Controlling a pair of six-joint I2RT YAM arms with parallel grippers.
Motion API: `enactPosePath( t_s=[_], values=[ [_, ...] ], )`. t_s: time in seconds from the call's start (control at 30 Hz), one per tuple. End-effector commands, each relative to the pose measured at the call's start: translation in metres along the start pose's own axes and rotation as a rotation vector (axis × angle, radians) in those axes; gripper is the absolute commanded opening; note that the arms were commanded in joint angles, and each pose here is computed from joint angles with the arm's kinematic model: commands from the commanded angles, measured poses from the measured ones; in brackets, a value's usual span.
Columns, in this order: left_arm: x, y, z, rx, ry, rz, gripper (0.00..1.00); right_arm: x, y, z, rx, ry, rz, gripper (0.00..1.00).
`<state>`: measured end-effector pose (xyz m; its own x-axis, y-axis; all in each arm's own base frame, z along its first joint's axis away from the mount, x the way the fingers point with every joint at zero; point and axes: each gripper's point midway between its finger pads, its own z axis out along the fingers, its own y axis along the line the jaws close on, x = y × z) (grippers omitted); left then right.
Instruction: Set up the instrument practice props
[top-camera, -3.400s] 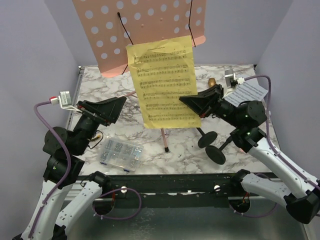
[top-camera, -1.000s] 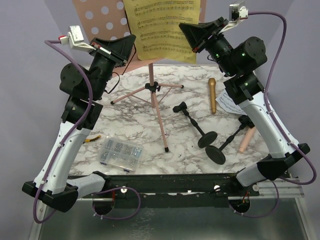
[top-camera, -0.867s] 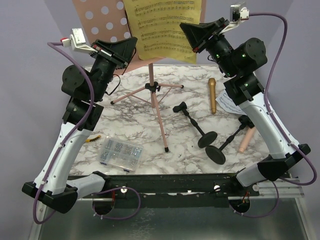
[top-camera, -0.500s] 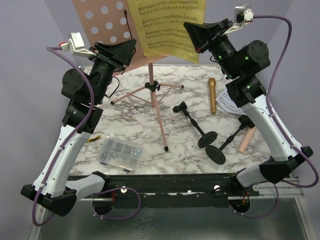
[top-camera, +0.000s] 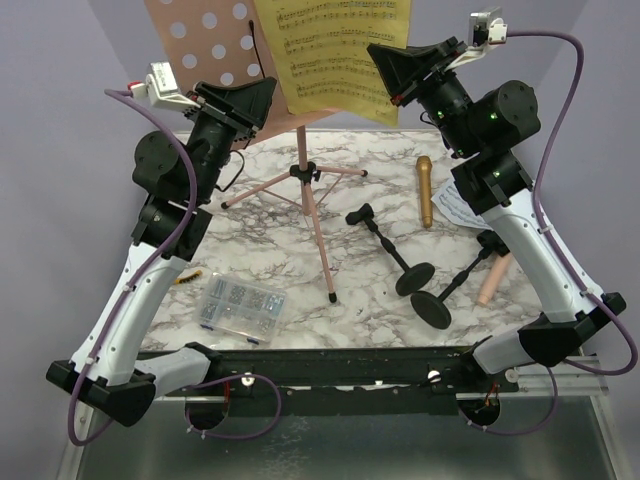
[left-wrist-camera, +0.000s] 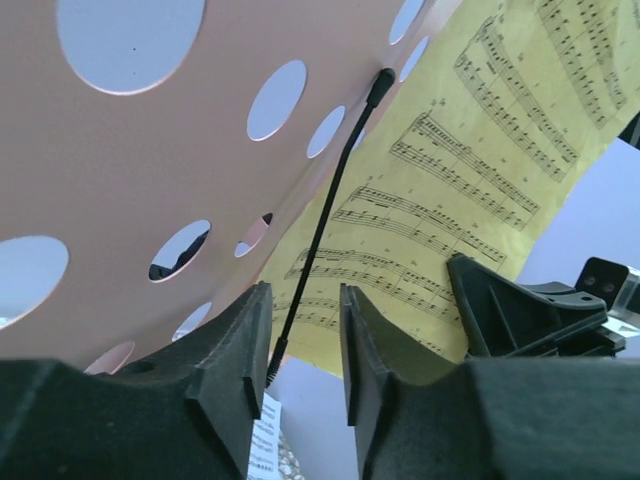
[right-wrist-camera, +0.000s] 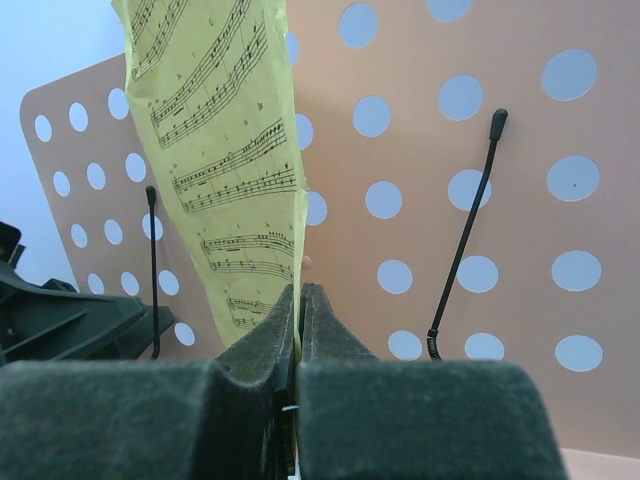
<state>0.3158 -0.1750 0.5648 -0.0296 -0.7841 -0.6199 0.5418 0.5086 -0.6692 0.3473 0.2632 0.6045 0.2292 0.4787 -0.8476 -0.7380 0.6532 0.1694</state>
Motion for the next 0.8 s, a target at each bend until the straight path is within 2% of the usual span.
enactPosePath(
  t_s=[0.0, 0.17, 0.3, 0.43, 0.77],
  values=[
    [-0.005, -0.009, 0.01, 0.037, -0.017, 0.012, 0.36, -0.017, 0.003, 0.001, -0.011, -0.046, -0.012, 0.01],
    [-0.007, -0.013, 0.013, 0.053, -0.018, 0.012, 0.23, -0.015, 0.004, 0.001, -0.02, -0.044, -0.004, 0.01],
    [-0.01, -0.018, 0.012, 0.081, -0.033, 0.025, 0.09, -0.015, 0.004, 0.002, -0.02, -0.047, -0.001, 0.01],
    [-0.009, -0.029, 0.006, 0.15, -0.03, 0.059, 0.0, -0.016, 0.0, 0.003, 0.002, -0.06, 0.017, 0.01],
    [-0.004, -0.047, -0.006, 0.284, -0.019, 0.176, 0.0, -0.009, 0.01, 0.007, -0.068, -0.059, 0.015, 0.01]
  ],
)
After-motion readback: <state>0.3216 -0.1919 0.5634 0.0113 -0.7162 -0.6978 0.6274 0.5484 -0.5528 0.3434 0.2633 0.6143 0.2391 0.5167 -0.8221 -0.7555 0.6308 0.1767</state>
